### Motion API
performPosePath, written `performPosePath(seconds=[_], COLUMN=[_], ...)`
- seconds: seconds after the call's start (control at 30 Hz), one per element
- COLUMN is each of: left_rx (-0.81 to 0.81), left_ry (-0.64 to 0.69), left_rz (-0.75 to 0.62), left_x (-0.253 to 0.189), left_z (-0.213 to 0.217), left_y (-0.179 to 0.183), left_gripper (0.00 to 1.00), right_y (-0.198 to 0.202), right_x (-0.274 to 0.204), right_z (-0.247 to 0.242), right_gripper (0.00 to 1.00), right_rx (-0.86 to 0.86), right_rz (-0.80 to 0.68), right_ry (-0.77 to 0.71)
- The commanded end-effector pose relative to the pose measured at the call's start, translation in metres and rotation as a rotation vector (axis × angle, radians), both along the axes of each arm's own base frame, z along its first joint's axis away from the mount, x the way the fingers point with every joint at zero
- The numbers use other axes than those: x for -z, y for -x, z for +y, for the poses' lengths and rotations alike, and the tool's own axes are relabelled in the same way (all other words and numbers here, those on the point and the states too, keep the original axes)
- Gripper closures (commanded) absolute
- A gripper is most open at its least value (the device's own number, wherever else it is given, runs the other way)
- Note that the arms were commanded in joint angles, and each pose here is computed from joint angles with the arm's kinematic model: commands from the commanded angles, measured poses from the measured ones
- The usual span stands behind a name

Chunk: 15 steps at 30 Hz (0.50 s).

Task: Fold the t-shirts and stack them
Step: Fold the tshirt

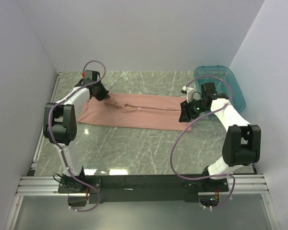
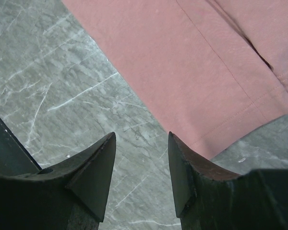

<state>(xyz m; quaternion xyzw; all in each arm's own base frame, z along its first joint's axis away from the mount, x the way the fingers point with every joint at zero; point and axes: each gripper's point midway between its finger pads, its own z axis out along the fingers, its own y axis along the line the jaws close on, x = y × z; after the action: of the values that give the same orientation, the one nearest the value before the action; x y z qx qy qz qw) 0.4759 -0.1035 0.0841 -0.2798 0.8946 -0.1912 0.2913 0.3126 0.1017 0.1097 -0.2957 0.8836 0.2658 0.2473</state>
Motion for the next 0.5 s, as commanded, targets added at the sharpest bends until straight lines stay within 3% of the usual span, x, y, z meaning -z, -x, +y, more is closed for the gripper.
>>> performPosePath(seconds=[0.0,0.47], left_rx=[0.096,0.293], left_ry=[0.055,0.145], left_rz=[-0.077,-0.146], left_x=[-0.023,-0.026], left_z=[-0.020,-0.065], left_y=[-0.026,-0.076], left_gripper=[0.99,0.97], right_y=[-0.001,-0.001], right_x=[-0.009,-0.009], right_z=[0.000,-0.002], right_gripper=[0.46,0.46], right_rx=[-0.007,-0.004], right_rz=[-0.041,-0.039], right_ry=[-0.017,-0.023])
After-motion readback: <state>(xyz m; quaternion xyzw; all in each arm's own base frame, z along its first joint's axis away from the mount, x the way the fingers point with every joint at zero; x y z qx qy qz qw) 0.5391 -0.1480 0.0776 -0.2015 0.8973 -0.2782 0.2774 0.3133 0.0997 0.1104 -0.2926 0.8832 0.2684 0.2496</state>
